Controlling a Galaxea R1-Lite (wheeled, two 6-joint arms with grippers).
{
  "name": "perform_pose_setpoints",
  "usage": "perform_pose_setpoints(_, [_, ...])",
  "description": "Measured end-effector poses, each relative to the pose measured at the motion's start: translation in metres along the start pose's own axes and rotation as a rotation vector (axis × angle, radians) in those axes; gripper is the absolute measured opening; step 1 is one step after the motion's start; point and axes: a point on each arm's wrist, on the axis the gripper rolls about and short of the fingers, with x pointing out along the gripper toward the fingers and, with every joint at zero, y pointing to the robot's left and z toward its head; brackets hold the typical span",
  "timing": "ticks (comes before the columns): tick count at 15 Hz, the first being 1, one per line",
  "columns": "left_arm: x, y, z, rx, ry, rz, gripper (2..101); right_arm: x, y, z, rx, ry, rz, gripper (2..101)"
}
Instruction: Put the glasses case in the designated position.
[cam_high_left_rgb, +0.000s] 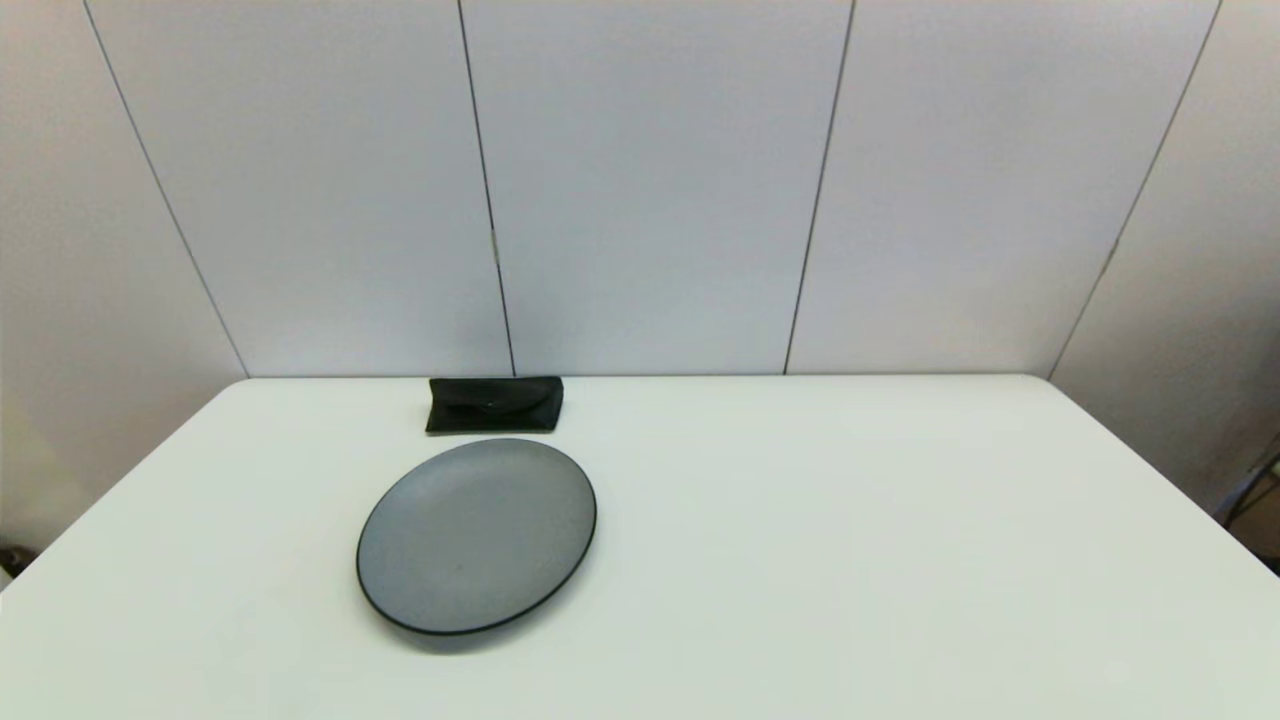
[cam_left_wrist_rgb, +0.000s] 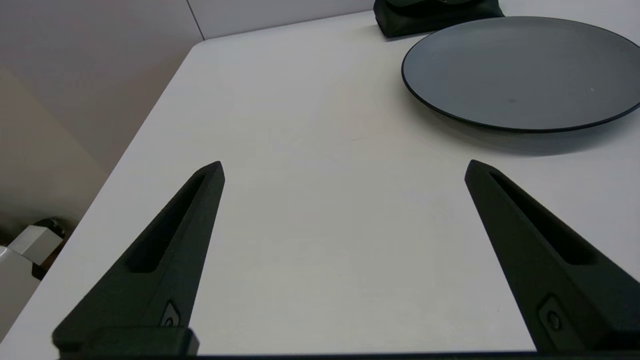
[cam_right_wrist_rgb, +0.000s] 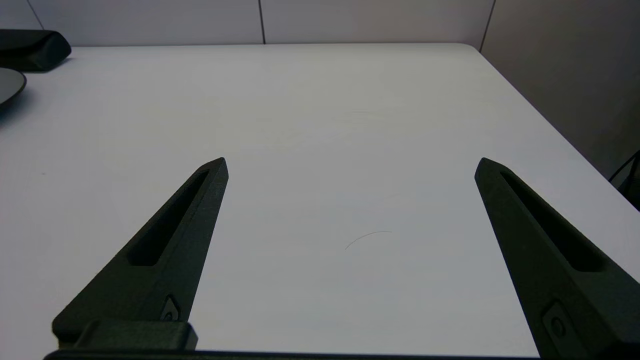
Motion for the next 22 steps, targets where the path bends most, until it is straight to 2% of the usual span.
perform_pose_setpoints(9, [-0.007, -0.004, -0.018, -0.004, -0.112, 0.007, 97.8, 0.0, 0.0, 0.0, 0.0, -0.001, -0.001, 98.0])
perform_pose_setpoints(22, [-0.008, -0.004, -0.018, -0.006, -0.116, 0.007, 97.8, 0.0, 0.0, 0.0, 0.0, 0.0, 0.0, 98.0])
